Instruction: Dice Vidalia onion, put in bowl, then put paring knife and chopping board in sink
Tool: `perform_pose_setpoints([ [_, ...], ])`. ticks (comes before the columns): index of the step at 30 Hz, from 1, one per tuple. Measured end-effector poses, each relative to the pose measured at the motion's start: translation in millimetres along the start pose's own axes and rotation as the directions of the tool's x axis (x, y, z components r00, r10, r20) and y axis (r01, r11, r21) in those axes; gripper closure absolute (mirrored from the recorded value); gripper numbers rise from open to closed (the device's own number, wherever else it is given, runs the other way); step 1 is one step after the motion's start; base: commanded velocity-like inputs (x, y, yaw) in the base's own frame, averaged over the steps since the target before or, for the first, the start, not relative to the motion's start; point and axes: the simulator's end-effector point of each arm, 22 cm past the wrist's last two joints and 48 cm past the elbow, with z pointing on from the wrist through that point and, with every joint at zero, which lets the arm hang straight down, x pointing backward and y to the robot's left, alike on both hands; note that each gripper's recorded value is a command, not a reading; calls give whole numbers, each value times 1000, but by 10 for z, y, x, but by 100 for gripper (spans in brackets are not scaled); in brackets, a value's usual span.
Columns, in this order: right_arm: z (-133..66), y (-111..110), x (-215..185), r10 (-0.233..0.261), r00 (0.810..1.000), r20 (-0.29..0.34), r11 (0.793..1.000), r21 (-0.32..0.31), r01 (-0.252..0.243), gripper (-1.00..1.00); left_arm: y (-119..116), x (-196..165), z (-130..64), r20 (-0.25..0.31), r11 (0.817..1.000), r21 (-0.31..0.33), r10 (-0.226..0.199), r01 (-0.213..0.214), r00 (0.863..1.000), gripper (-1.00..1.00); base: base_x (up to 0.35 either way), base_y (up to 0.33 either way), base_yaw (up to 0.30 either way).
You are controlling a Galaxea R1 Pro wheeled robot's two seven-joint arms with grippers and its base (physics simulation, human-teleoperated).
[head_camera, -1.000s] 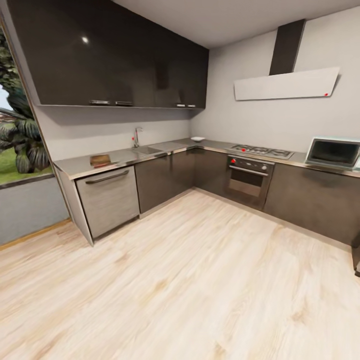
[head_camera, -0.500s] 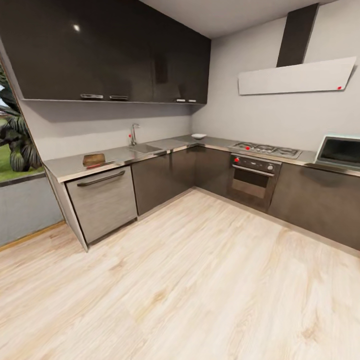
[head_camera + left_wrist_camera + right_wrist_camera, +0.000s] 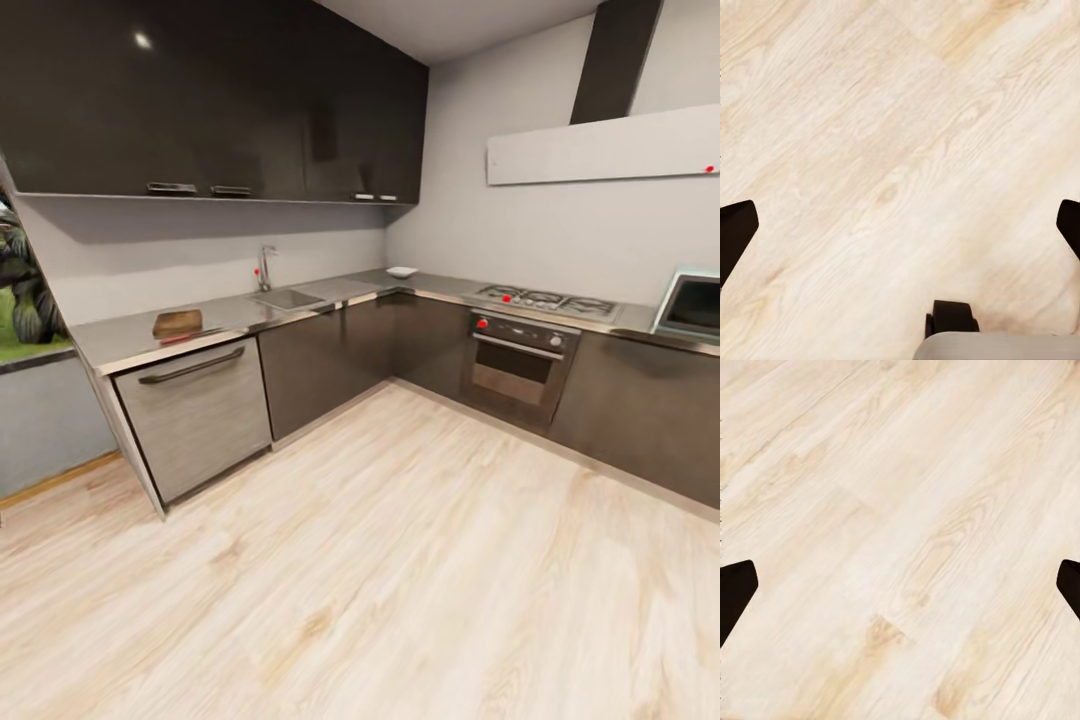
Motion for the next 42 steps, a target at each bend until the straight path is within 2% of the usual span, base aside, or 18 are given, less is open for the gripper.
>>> perform_pose_setpoints([
  [20,-5,-3,40,0,1000,-10,1000,1,0,-100,1,42,-2,-11,1000,0,1,-1,1000,-100,324,0,216],
  [27,-5,-3,56,-1,1000,-14,1000,1,1,-100,-28,60,-1,-15,1000,3,-1,1,1000,-100,105,-21,253],
  [42,-9,-6,87,-2,1000,-22,1000,2,2,-100,-97,98,-6,-24,1000,10,-6,6,1000,-100,98,-263,265],
])
